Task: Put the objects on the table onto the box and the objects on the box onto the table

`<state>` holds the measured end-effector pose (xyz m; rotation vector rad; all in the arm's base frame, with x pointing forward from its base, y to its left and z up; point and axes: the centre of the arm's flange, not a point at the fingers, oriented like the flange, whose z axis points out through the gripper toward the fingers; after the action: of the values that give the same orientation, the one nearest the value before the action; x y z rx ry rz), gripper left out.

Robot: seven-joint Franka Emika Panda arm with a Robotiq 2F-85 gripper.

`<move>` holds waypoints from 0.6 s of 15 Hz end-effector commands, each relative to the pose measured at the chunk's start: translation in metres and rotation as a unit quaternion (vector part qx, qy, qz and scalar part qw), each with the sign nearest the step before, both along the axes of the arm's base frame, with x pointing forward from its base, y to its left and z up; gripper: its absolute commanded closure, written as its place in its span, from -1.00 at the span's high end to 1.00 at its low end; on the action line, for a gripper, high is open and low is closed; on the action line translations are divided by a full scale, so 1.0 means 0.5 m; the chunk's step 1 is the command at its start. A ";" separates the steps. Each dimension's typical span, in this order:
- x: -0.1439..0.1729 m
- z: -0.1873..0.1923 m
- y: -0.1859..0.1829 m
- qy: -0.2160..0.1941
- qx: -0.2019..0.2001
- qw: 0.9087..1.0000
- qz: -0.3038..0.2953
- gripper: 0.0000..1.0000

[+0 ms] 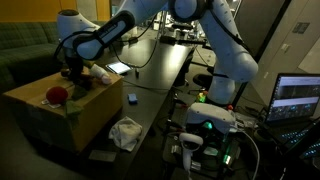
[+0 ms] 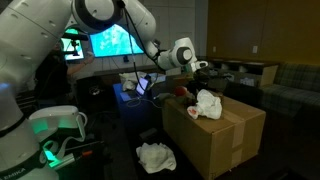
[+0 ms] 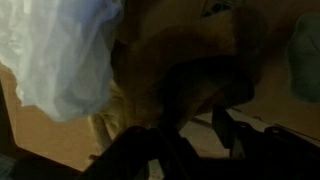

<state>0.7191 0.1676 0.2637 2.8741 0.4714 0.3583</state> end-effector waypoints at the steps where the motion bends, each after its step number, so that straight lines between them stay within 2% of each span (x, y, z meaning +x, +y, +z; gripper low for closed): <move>1: 0.013 0.018 -0.005 -0.001 0.002 1.000 0.015 -0.73; 3: 0.011 0.026 -0.008 -0.006 -0.001 1.000 0.018 -0.98; 9: 0.000 0.074 -0.017 -0.029 -0.009 0.999 0.024 -0.97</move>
<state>0.7228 0.1640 0.2772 2.8572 0.5073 0.3863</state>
